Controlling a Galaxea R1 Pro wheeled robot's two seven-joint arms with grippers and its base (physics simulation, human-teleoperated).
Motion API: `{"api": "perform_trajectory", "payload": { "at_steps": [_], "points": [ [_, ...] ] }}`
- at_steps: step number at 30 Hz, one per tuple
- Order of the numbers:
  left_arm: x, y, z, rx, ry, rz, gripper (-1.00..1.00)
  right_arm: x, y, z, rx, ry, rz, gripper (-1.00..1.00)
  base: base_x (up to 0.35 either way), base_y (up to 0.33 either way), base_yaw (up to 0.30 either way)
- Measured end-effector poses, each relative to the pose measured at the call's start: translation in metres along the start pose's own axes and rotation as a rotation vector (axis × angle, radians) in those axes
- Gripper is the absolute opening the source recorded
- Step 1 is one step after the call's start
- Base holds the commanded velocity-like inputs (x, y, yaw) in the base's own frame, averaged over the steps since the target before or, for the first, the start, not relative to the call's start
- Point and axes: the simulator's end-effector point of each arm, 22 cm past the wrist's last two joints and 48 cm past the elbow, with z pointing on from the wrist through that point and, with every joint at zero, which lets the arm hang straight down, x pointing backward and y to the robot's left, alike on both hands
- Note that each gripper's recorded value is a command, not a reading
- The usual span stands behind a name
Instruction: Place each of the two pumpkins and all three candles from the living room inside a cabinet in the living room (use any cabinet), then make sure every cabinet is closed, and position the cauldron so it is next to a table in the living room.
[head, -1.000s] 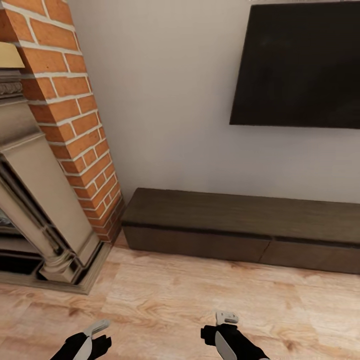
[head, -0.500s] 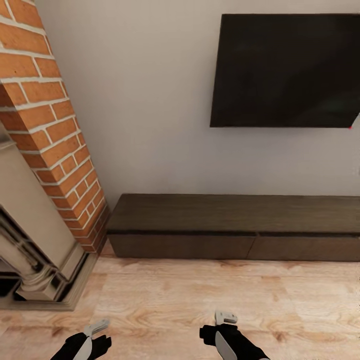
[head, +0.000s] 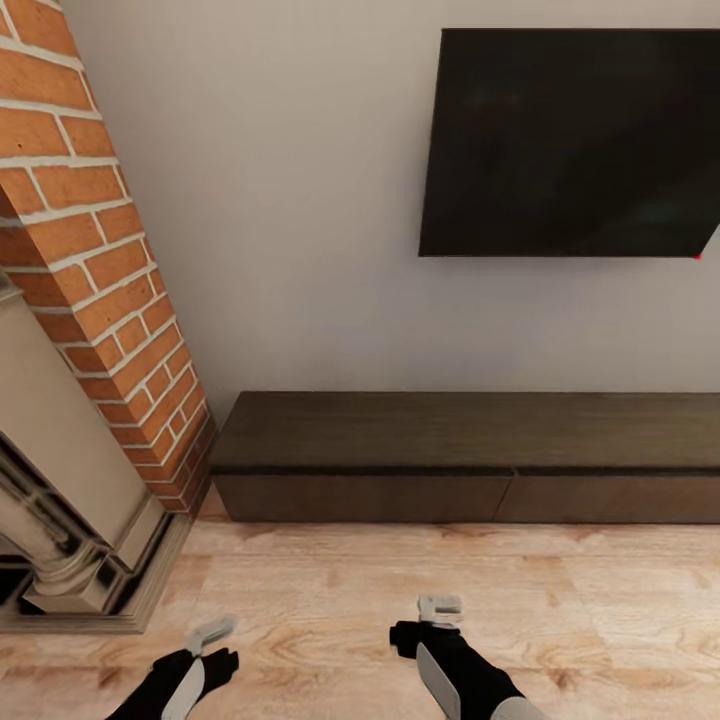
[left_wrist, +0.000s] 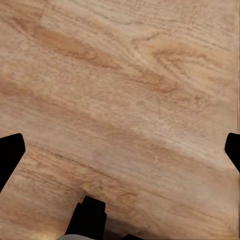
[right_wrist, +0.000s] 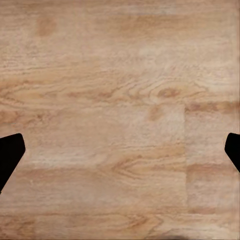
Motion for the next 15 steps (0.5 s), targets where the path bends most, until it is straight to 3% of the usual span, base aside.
{"api": "perform_trajectory", "payload": {
  "at_steps": [6, 10, 15],
  "points": [
    [-0.006, -0.022, -0.005, 0.012, -0.019, 0.003, 1.0, -0.03, 0.015, -0.005, -0.039, -0.084, -0.051, 1.0, 0.022, 0.0, 0.0],
    [-0.012, -0.027, -0.008, 0.022, -0.024, -0.001, 1.0, -0.044, 0.026, -0.009, -0.072, -0.13, -0.066, 1.0, 0.188, 0.0, 0.0],
    [-0.018, -0.032, -0.011, 0.041, -0.024, 0.0, 1.0, -0.057, 0.035, -0.013, -0.104, -0.161, -0.047, 1.0, 0.097, 0.0, 0.0]
  ]
}}
